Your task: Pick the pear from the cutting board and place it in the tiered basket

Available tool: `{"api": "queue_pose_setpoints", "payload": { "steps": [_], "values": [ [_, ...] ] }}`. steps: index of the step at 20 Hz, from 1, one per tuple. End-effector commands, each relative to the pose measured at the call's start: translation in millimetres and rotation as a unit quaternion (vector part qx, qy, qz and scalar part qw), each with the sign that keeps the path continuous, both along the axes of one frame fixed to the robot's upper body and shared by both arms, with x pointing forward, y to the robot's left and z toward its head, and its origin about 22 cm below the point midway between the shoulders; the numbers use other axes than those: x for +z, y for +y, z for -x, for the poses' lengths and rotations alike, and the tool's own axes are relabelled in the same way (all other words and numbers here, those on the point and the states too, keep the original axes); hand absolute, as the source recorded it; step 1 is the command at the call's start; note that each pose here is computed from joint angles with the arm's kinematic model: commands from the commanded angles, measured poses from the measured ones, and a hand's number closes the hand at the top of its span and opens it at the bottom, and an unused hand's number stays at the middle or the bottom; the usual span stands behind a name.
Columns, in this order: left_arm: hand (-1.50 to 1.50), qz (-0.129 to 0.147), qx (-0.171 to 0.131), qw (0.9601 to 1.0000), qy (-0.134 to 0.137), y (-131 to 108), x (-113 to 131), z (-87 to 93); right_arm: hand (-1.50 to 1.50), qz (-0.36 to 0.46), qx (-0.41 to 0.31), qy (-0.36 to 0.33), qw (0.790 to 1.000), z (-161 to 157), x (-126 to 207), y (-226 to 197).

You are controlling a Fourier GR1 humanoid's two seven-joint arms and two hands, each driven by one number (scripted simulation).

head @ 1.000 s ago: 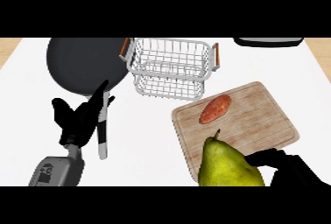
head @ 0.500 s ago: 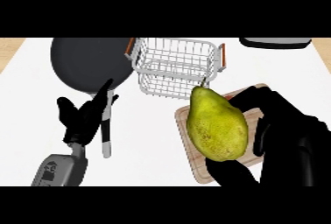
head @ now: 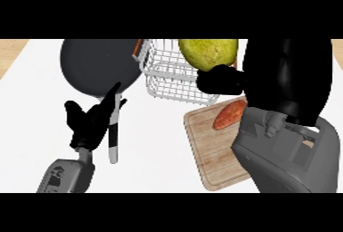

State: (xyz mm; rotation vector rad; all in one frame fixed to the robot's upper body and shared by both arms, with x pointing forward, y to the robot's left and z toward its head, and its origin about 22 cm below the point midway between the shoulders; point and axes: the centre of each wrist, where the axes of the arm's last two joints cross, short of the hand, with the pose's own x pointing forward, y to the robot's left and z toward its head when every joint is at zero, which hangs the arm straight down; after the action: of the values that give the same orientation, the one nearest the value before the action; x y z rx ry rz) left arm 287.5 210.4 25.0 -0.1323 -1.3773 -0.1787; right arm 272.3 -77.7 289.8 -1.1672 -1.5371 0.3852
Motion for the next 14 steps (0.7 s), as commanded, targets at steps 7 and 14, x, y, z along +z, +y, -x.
{"api": "queue_pose_setpoints", "payload": {
  "steps": [7, 14],
  "values": [
    [0.0, 0.008, -0.01, 0.9997, -0.02, -9, 8, -1.0, 1.5, -0.066, -0.041, 0.06, 0.995, -96, -8, 25],
    [0.0, -0.002, -0.015, 0.9997, -0.018, -8, 9, -10.8, 1.5, -0.212, -0.017, 0.011, 0.977, -125, -9, 23]
  ]
}}
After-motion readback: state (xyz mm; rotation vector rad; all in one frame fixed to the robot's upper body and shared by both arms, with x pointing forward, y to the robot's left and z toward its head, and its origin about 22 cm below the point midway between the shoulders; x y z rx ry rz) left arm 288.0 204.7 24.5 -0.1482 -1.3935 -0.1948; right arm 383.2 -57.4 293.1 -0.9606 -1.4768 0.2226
